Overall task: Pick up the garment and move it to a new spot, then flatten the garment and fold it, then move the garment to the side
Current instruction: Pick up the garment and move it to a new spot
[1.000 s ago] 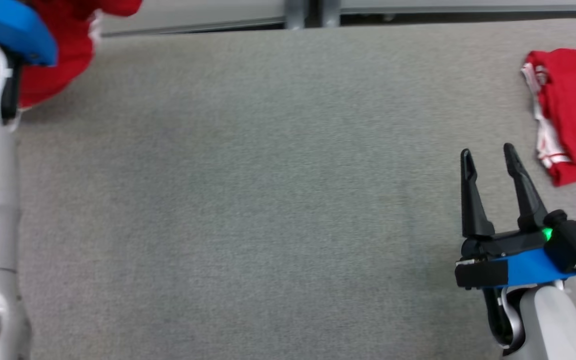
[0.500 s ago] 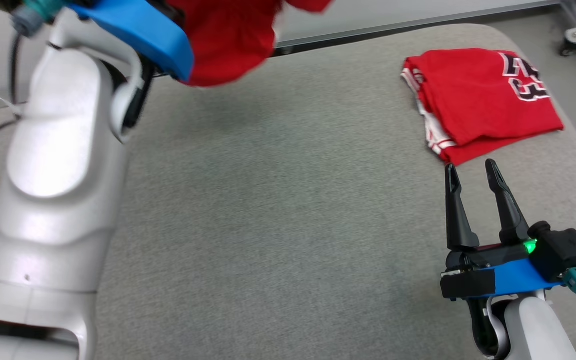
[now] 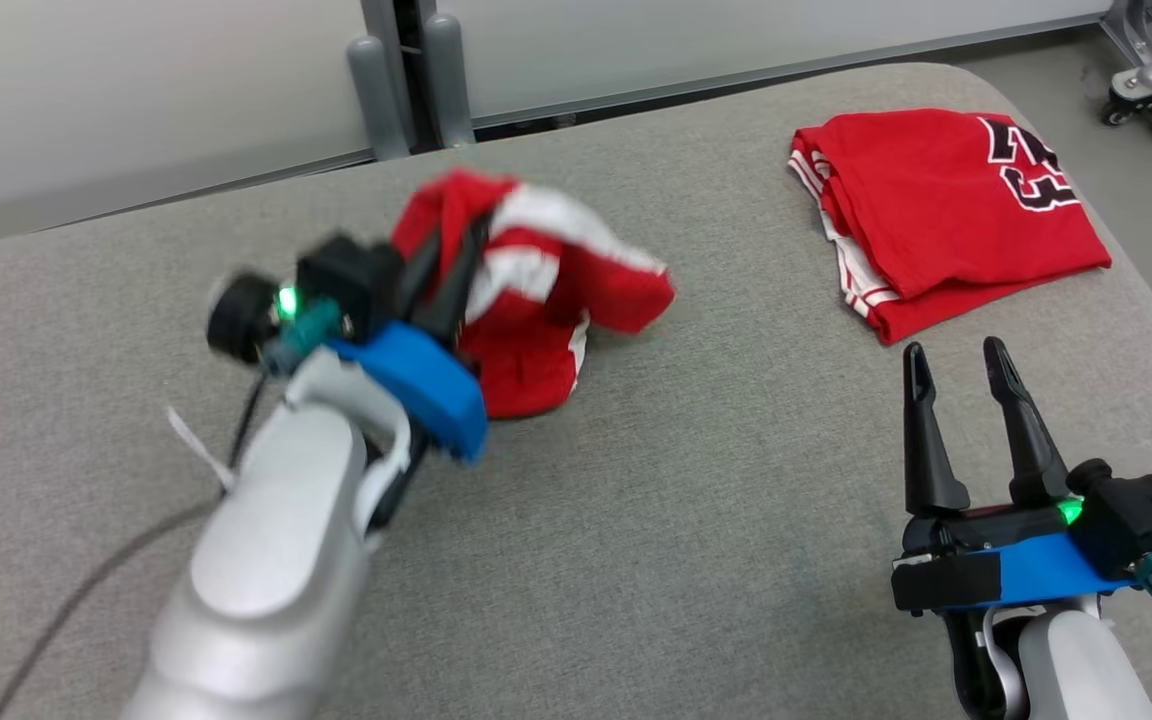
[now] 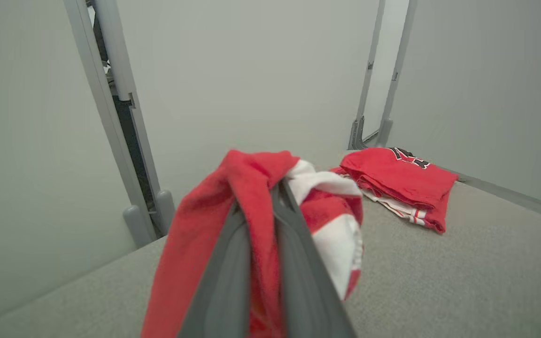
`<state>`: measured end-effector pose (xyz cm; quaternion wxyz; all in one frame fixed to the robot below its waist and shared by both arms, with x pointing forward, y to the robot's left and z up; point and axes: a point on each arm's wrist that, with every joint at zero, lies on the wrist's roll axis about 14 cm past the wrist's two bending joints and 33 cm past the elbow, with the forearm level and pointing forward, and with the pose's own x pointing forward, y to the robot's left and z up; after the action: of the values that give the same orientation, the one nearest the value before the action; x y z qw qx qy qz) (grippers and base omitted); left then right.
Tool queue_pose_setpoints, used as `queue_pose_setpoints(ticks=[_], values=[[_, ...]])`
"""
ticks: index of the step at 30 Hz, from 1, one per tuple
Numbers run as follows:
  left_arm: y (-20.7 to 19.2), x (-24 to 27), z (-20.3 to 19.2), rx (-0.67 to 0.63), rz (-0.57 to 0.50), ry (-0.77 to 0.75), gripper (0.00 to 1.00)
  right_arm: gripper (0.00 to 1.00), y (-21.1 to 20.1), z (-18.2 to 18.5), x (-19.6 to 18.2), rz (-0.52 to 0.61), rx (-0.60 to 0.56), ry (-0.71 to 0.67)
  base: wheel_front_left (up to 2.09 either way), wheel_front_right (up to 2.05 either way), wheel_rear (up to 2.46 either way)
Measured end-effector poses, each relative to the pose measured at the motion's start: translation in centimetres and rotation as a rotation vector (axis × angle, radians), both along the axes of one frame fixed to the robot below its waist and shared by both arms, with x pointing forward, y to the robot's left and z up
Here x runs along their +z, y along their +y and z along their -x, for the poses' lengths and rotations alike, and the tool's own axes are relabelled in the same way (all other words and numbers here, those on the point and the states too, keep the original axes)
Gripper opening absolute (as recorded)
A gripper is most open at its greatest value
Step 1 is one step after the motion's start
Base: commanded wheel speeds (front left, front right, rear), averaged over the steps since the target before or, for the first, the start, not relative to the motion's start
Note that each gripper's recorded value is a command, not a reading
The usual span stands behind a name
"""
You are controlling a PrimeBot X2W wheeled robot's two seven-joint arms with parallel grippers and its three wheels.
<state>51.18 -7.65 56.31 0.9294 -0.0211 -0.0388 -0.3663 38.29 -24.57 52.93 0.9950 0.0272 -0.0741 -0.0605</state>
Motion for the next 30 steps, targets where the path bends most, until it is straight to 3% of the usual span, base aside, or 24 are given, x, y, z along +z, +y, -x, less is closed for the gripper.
queue_pose_setpoints(ticks=[12,13,22,30], values=[[2.4,-12.3,9.5,-0.009,-0.088,0.297,0.0,1.0,1.6,-0.2,-0.5,-0.01,0.046,0.008,0.0,0.0,0.0],[2.4,-12.7,10.0,-0.014,-0.094,0.307,1.0,1.0,1.8,-0.3,-0.4,-0.009,0.05,0.006,0.0,0.0,0.0],[4.2,-8.9,9.3,0.083,-0.013,0.181,1.0,1.0,2.7,0.3,-0.4,-0.014,0.074,0.004,0.0,0.0,0.0],[10.6,-5.6,8.0,0.3,0.035,0.075,1.0,1.0,3.2,1.2,0.1,-0.021,0.087,-0.009,0.0,0.0,0.0]])
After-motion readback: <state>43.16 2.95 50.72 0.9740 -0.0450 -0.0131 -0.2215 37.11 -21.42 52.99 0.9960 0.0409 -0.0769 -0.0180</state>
